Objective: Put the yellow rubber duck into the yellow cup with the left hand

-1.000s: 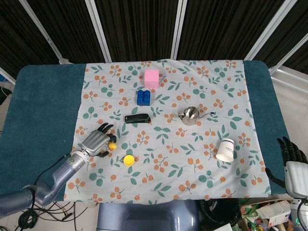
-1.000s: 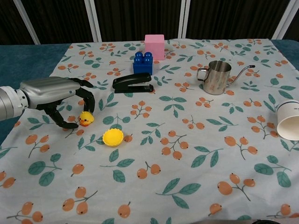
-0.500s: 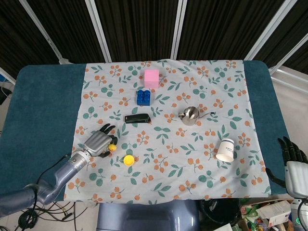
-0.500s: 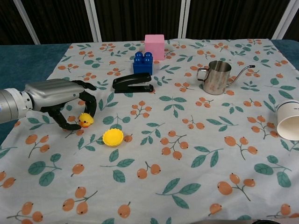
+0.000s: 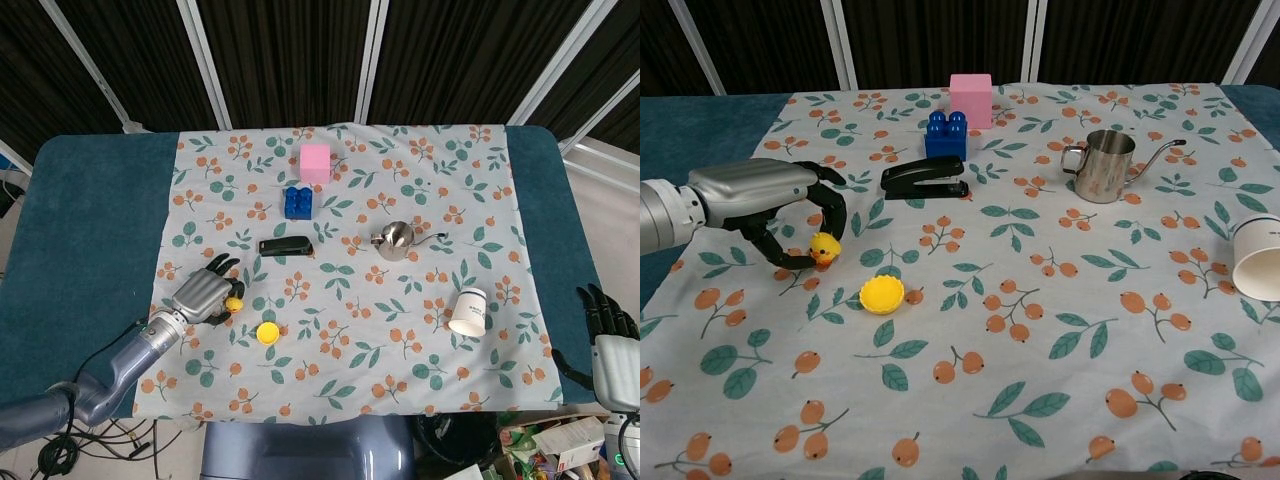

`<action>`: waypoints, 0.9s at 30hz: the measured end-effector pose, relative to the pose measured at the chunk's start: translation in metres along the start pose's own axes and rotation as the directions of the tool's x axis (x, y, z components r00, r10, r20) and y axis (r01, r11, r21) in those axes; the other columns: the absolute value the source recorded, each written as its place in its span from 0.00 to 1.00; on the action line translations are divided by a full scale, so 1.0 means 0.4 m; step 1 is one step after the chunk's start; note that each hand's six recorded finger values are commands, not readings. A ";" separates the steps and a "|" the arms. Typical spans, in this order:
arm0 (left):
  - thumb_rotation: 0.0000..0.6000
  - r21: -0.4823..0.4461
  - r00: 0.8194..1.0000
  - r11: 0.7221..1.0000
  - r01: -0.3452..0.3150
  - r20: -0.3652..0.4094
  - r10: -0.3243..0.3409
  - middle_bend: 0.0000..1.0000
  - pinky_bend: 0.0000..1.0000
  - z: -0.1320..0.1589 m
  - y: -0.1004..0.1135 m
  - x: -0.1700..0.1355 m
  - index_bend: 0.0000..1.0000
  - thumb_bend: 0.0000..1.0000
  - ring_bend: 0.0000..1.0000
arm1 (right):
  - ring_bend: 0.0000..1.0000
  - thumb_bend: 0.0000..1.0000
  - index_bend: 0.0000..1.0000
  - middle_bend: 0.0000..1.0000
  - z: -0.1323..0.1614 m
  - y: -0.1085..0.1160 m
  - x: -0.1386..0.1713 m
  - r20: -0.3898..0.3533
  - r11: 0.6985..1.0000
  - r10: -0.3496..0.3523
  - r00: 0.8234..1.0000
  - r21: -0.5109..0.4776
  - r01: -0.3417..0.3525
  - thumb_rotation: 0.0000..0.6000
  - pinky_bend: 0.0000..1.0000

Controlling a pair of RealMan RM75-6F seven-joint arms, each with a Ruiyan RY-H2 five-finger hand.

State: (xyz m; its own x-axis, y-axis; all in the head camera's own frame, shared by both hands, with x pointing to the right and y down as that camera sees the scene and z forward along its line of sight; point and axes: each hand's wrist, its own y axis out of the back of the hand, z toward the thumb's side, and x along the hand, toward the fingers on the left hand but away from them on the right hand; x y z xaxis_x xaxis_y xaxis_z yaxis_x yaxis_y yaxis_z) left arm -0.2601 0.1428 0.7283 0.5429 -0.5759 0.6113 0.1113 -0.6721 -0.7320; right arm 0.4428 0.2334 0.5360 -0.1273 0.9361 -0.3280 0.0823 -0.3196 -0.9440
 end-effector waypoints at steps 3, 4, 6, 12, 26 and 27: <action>1.00 -0.024 1.000 0.999 -0.024 0.012 0.024 0.48 0.00 0.011 0.021 -0.006 0.48 0.32 0.06 | 0.08 0.16 0.07 0.03 0.001 -0.001 0.000 0.000 1.000 0.002 1.000 -0.001 -0.002 1.00 0.16; 1.00 -0.036 0.999 0.999 -0.035 0.020 0.036 0.48 0.00 0.018 0.031 -0.008 0.48 0.32 0.06 | 0.08 0.16 0.07 0.03 0.001 -0.001 0.000 -0.001 1.000 0.002 1.000 0.001 -0.002 1.00 0.16; 1.00 -0.056 0.998 0.997 -0.047 0.035 0.049 0.48 0.00 0.033 0.044 -0.014 0.48 0.32 0.06 | 0.08 0.16 0.07 0.03 0.001 -0.001 0.000 -0.001 1.000 0.002 1.000 0.001 -0.002 1.00 0.16; 1.00 -0.113 0.993 0.992 -0.055 0.095 0.066 0.48 0.00 0.090 0.073 -0.034 0.48 0.32 0.05 | 0.08 0.16 0.07 0.03 0.002 -0.001 0.001 -0.001 1.000 0.002 1.000 0.001 -0.002 1.00 0.16; 1.00 -0.048 0.982 0.998 0.029 0.189 -0.019 0.47 0.00 0.174 0.031 -0.026 0.47 0.32 0.05 | 0.08 0.16 0.07 0.03 0.001 0.000 0.001 -0.001 1.000 0.000 1.000 0.001 0.000 1.00 0.16; 1.00 -0.046 0.981 0.999 0.029 0.191 -0.020 0.47 0.00 0.177 0.029 -0.023 0.47 0.32 0.05 | 0.08 0.16 0.07 0.03 0.001 0.000 0.001 0.000 1.000 0.000 1.000 0.000 0.000 1.00 0.16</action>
State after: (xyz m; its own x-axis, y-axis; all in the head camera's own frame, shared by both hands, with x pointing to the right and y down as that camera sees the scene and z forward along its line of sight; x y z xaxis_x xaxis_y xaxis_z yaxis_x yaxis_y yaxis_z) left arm -0.2050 0.1732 0.6929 0.6893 -0.4631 0.5571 0.0889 -0.7091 -0.6995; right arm 0.4423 0.2339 0.5358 -0.1269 0.9362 -0.3279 0.0821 -0.3195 -0.9440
